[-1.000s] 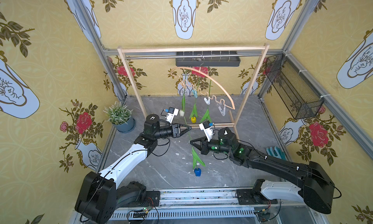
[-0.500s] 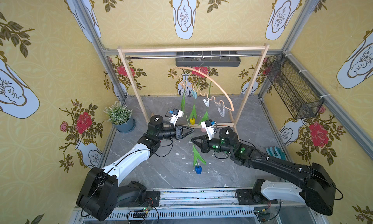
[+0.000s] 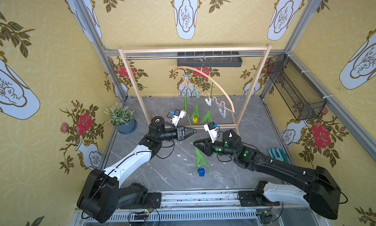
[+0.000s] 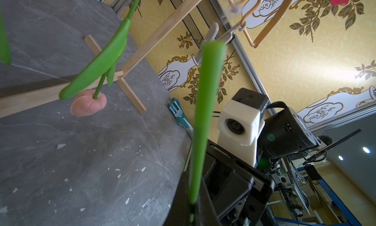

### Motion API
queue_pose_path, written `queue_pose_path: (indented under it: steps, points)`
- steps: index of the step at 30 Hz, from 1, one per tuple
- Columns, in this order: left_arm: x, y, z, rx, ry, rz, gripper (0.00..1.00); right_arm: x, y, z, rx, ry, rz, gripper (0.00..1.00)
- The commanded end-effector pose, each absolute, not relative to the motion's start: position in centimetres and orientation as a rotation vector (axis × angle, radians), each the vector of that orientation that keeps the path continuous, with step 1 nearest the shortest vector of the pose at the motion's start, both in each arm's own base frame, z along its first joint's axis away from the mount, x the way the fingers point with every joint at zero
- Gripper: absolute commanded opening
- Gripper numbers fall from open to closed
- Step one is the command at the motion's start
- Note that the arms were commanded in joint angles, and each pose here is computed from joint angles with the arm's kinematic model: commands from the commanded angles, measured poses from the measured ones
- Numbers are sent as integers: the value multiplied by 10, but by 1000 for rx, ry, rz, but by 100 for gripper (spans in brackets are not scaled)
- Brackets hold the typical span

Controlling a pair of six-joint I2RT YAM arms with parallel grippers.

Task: Dry the flowers on a clothes hanger
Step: Pick up the flower at the center of the board.

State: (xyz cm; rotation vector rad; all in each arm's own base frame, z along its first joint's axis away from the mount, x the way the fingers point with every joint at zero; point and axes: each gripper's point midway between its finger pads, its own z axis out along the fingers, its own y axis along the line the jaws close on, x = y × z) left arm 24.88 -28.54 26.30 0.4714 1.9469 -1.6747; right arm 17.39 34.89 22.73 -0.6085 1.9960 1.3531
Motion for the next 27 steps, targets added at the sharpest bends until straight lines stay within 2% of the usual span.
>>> queue_pose_path:
  steps: [1, 2, 5, 8, 14, 20, 27]
  points:
    - [246, -286, 267, 510, 1911, -1674, 0, 173, 352, 235, -613, 1960, 1376, 16]
    - [246, -285, 268, 514, 1909, -1668, 0, 173, 352, 235, -615, 1961, 1375, 17]
    - [247, -285, 264, 525, 1927, -1645, 0, 172, 352, 235, -612, 1962, 1379, 28]
    - [247, -285, 261, 529, 1938, -1632, 0, 172, 351, 238, -606, 1954, 1381, 28]
    - [246, -285, 260, 538, 1941, -1625, 0, 172, 352, 240, -610, 1954, 1385, 20]
    - [246, -284, 260, 536, 1941, -1621, 0, 172, 354, 237, -618, 1962, 1385, 0]
    - [249, -283, 263, 525, 1940, -1602, 0, 169, 355, 235, -631, 1968, 1383, 0]
